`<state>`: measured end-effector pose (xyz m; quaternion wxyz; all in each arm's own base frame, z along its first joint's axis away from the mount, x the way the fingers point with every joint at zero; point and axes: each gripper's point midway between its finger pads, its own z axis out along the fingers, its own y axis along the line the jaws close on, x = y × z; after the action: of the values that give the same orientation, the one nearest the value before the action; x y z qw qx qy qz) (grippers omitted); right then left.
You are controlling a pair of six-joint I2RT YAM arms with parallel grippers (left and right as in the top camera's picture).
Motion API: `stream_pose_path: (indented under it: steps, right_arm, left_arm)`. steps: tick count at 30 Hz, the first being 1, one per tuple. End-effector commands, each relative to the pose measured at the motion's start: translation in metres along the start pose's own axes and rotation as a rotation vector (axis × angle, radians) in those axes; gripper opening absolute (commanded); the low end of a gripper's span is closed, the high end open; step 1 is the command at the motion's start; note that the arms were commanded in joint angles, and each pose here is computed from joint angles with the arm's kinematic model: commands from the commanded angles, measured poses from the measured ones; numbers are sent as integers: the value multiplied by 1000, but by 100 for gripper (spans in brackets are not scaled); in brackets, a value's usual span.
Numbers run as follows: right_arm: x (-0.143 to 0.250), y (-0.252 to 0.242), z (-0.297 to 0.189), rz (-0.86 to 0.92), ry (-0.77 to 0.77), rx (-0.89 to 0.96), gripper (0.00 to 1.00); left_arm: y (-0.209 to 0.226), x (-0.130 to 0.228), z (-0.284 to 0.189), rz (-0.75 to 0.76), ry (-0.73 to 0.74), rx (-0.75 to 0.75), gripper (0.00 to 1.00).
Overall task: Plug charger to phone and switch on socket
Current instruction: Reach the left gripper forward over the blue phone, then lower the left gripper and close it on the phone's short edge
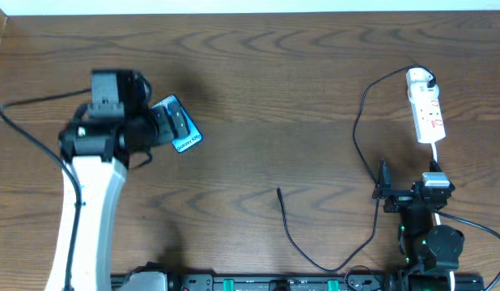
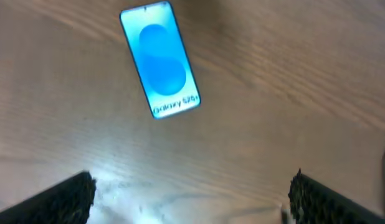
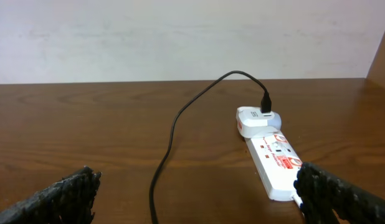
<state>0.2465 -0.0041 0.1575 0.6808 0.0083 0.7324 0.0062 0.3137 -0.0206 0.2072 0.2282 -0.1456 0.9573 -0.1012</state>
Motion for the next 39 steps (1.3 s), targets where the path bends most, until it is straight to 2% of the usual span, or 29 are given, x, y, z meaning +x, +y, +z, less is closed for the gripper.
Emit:
stream_pose_path:
  steps: [1, 8, 15, 19, 21, 25, 39]
  right_arm:
    - [0, -1, 0, -11, -1, 6, 99]
    - [0, -1, 0, -11, -1, 6, 99]
    - [0, -1, 0, -11, -1, 6, 99]
    - [0, -1, 0, -11, -1, 6, 99]
    - [0, -1, 0, -11, -1, 6, 99]
    - [0, -1, 0, -11, -1, 6, 99]
    - [0, -1, 0, -11, -1, 6, 99]
  left_arm:
    - [-7, -28, -3, -95, 39, -27, 99]
    - [-11, -52, 23, -119, 112, -57, 100]
    - [-10, -54, 36, -122, 128, -62, 100]
    - [-8, -56, 35, -258, 117, -81, 100]
    - [-8, -56, 36, -272, 122, -85, 100]
    - [13, -53, 44, -316, 155, -223, 100]
    - [36, -29, 152, -342, 355, -329, 100]
